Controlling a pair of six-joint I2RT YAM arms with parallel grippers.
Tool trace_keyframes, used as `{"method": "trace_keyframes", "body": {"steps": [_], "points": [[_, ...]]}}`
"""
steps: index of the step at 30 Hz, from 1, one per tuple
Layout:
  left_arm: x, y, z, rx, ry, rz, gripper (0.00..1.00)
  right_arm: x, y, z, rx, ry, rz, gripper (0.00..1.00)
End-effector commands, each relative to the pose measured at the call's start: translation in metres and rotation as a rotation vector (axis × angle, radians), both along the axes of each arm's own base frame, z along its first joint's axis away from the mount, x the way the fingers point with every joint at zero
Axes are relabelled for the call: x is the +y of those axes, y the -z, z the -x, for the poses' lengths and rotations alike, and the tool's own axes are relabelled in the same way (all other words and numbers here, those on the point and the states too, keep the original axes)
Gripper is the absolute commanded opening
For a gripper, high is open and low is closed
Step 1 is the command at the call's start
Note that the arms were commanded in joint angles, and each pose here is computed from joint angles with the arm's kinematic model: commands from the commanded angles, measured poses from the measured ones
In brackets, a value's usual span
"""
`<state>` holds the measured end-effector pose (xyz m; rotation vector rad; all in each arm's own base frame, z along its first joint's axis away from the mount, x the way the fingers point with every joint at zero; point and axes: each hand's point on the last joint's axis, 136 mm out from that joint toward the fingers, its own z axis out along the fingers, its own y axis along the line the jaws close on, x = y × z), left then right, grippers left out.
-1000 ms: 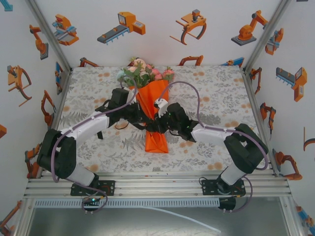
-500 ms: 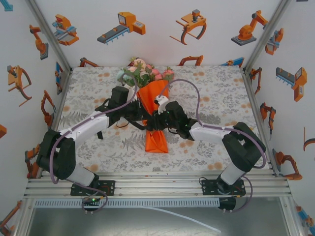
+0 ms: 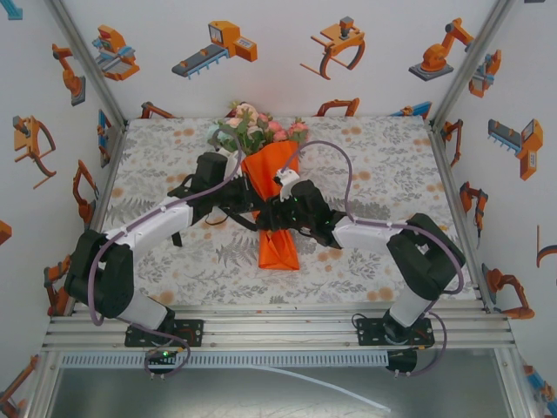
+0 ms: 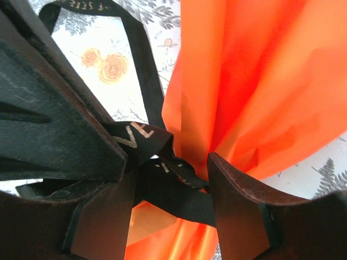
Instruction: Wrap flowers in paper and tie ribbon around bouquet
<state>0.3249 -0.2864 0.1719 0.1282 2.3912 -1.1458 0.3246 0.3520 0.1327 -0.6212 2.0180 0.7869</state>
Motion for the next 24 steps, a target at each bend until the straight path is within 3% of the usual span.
{"method": "trace_keyframes", "body": {"steps": [1,8,13,19,24], "points": [[-0.016,-0.010,0.011,0.038,0.062,0.059,0.10,0.018,-0.058,-0.014,-0.153,-0.016,-0.160,0.48],[-0.012,-0.012,0.013,0.021,0.066,0.043,0.17,0.017,-0.064,-0.016,-0.190,-0.018,-0.160,0.14],[-0.007,-0.019,0.015,-0.024,0.093,0.030,0.37,0.016,-0.059,-0.012,-0.186,-0.033,-0.154,0.00],[0.029,-0.031,-0.002,-0.108,-0.020,-0.089,0.50,0.016,-0.051,-0.002,-0.177,-0.078,-0.148,0.00],[0.055,-0.014,-0.013,-0.053,-0.113,-0.186,0.45,0.013,-0.044,0.005,-0.200,-0.109,-0.115,0.00]]}}
